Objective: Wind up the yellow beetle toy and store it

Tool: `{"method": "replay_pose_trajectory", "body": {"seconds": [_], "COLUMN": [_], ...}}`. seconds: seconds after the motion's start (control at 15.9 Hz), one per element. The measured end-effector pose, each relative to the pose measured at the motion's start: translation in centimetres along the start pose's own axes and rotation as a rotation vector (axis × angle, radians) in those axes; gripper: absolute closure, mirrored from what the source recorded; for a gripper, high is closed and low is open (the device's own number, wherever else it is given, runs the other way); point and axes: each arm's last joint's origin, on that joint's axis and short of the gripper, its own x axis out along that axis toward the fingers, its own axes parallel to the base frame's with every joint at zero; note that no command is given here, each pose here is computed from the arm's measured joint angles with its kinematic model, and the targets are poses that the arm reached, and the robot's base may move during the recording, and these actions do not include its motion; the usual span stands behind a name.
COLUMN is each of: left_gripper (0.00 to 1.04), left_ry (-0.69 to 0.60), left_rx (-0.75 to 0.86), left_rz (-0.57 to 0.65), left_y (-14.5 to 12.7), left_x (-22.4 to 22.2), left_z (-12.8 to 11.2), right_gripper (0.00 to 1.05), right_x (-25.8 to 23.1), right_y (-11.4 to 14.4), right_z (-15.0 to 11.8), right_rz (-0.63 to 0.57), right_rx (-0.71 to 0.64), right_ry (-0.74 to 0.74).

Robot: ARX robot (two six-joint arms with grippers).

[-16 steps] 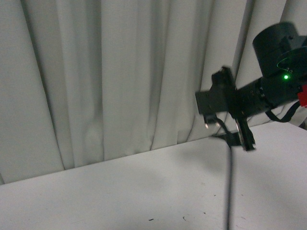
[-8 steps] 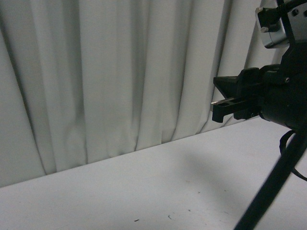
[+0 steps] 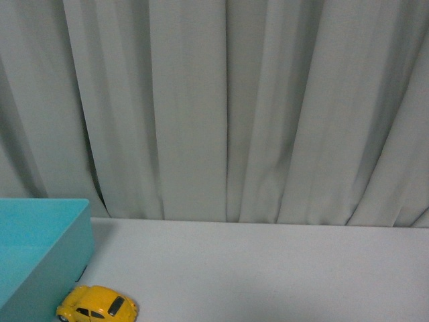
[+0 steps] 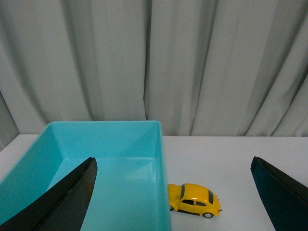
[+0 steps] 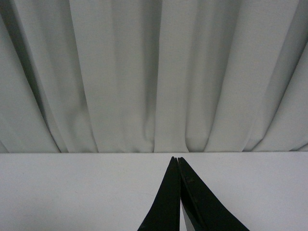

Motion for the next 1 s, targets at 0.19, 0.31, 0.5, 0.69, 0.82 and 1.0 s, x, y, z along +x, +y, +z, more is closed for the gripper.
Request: {"method": "replay_pose_trajectory", "body": {"seconds": [0.19,0.31,0.5,0.69,0.82,1.0], "left_gripper": [0.07,0.07,0.07,0.07,0.07,0.07], "left_ry": [0.000,0.000,0.000,0.000,0.000,0.000], "left_rx": [0.000,0.000,0.000,0.000,0.000,0.000], "left_rz": [0.000,0.000,0.000,0.000,0.000,0.000], "left_y": [0.0,0.0,0.0,0.0,0.0,0.0], "left_x": [0.0,0.0,0.0,0.0,0.0,0.0], "left_z": [0.0,0.0,0.0,0.0,0.0,0.0], "right_gripper": [1.03,1.03,1.03,1.03,1.03,1.03], "right_x": [-1.7,-2.6,-3.7,-4.6,-5.1,-5.7], "right_y": [0.0,0.0,0.0,0.0,0.0,0.0], "right_z": [-0.7,-1.8,-1.4,-1.1,-1.0,-0.9], "right_rz": [0.000,0.000,0.000,-0.001,-0.001,-0.001], "right_rx": [0.001,0.002,0.003,0.003,0.003,0.003], "right_ry": [-0.005,0.027,-0.001,-0.006,-0.010,-0.016]}}
